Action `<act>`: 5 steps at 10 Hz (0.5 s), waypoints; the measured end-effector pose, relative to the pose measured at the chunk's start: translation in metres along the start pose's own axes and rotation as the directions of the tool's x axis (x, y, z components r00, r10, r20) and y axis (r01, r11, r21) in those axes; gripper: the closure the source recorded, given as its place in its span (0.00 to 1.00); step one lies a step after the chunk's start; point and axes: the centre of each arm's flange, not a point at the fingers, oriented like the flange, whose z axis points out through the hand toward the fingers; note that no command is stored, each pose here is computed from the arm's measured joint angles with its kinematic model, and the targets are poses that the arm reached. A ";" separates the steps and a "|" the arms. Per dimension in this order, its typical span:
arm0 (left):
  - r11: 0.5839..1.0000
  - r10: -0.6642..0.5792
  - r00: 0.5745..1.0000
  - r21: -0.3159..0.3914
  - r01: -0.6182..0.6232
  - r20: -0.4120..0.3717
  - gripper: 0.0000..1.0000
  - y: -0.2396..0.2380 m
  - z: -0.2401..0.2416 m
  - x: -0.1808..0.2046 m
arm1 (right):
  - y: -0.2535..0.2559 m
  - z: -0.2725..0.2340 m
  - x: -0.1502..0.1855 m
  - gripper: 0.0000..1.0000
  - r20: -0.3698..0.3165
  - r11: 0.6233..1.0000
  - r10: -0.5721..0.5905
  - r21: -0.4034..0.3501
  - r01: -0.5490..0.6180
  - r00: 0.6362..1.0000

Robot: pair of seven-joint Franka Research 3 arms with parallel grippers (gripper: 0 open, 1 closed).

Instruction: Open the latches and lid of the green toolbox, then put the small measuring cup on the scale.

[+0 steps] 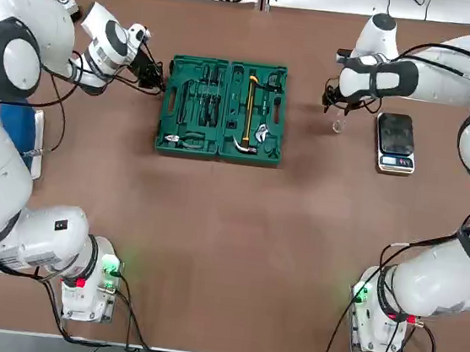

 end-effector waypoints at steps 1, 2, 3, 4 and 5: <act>1.000 0.007 1.000 -0.001 -0.007 0.001 0.99 0.003 0.001 0.000 | 0.000 0.004 0.000 0.16 -0.002 1.000 0.001 0.002 -0.001 1.000; 1.000 0.007 1.000 -0.001 -0.007 -0.001 0.99 0.003 0.000 0.001 | 0.000 0.007 0.000 0.19 0.000 1.000 0.002 0.002 -0.002 1.000; 1.000 0.011 1.000 0.000 -0.011 -0.009 0.99 0.004 -0.004 0.003 | 0.001 0.009 0.000 0.20 0.002 1.000 0.002 0.002 -0.002 1.000; 1.000 0.025 0.999 0.002 -0.025 -0.028 0.99 0.010 -0.015 0.006 | 0.001 0.010 0.000 0.22 0.003 1.000 0.002 0.002 -0.002 1.000; 0.998 0.061 0.997 0.007 -0.061 -0.039 0.99 0.022 -0.036 0.008 | 0.001 0.010 0.000 0.23 0.004 1.000 0.003 0.001 -0.003 1.000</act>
